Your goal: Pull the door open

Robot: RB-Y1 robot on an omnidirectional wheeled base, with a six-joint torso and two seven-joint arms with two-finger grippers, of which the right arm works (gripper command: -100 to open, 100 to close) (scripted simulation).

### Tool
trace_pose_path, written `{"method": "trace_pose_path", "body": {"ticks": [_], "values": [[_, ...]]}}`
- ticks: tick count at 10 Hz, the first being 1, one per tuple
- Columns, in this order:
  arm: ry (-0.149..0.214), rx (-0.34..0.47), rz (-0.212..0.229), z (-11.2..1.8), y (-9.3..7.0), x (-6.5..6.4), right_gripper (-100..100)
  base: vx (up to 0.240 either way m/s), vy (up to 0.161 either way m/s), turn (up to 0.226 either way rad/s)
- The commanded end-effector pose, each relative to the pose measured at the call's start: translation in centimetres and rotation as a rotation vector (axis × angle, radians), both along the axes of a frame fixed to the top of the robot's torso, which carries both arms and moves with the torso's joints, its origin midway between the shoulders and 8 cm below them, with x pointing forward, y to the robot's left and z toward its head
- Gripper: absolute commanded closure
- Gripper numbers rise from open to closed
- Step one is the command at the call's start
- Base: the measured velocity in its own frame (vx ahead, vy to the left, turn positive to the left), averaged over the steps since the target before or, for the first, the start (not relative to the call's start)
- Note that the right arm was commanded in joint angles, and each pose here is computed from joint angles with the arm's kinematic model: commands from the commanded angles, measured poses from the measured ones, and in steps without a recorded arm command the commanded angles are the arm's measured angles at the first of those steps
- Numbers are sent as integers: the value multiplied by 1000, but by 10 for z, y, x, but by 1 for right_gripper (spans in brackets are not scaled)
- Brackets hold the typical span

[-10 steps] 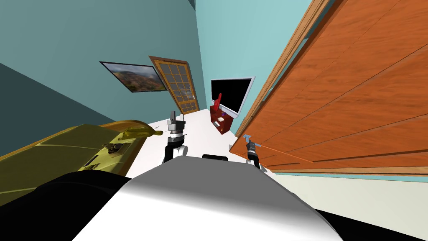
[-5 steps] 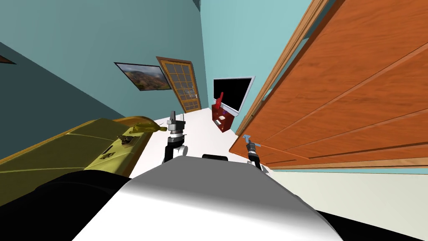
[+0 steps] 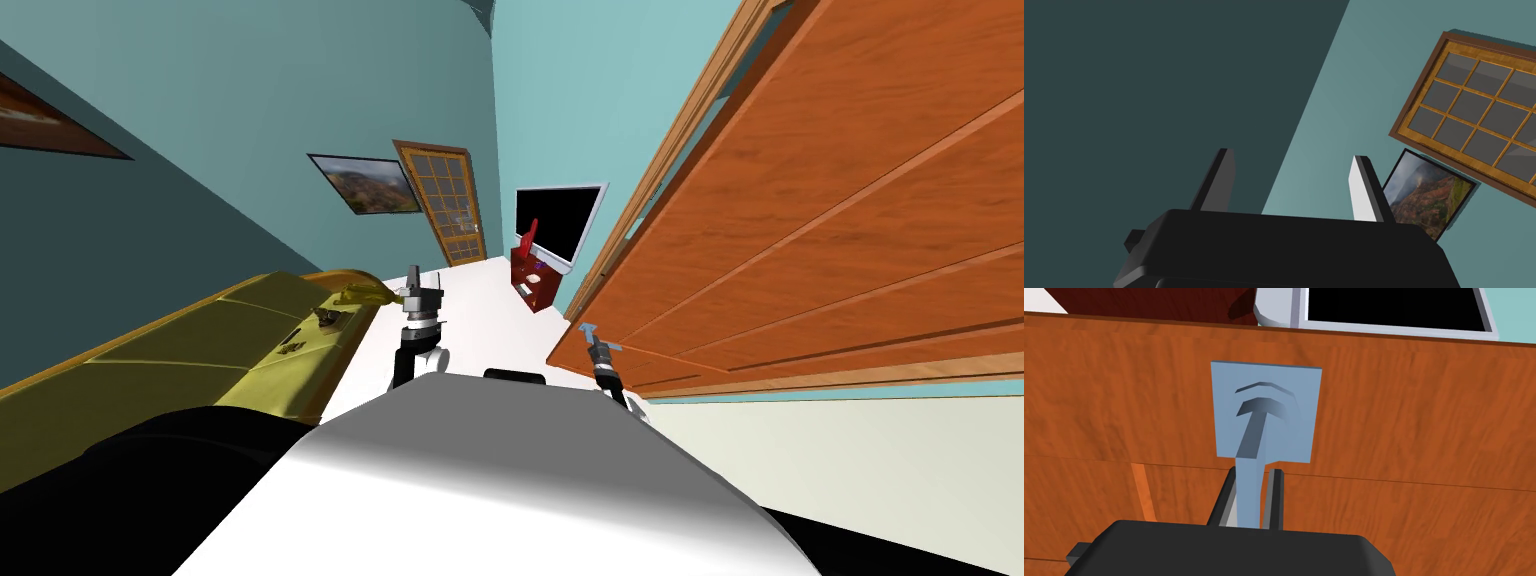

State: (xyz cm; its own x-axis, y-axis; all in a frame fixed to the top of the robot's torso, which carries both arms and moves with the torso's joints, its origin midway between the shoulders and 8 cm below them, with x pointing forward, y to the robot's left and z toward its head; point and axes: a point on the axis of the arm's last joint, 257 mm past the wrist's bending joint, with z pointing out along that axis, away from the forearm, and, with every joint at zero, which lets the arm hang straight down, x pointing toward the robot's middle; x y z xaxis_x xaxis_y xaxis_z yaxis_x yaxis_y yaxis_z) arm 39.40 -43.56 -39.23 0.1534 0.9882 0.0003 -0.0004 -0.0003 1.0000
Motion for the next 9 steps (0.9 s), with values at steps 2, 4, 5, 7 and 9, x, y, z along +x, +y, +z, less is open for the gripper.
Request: {"method": "trace_pose_path", "body": {"ticks": [2, 4, 5, 7, 9], "values": [[2, 1, 24, -1, 2, -8, 100, -109, -14, 80], [0, -1, 42, -1, 3, -13, 100, -214, -27, 90], [0, -2, 55, -1, 3, -17, 100, -209, -55, 90], [-1, -2, 83, 0, 4, -26, 100, -181, -53, 104], [0, -1, 107, 0, 6, -33, 100, -193, -46, 94]]}}
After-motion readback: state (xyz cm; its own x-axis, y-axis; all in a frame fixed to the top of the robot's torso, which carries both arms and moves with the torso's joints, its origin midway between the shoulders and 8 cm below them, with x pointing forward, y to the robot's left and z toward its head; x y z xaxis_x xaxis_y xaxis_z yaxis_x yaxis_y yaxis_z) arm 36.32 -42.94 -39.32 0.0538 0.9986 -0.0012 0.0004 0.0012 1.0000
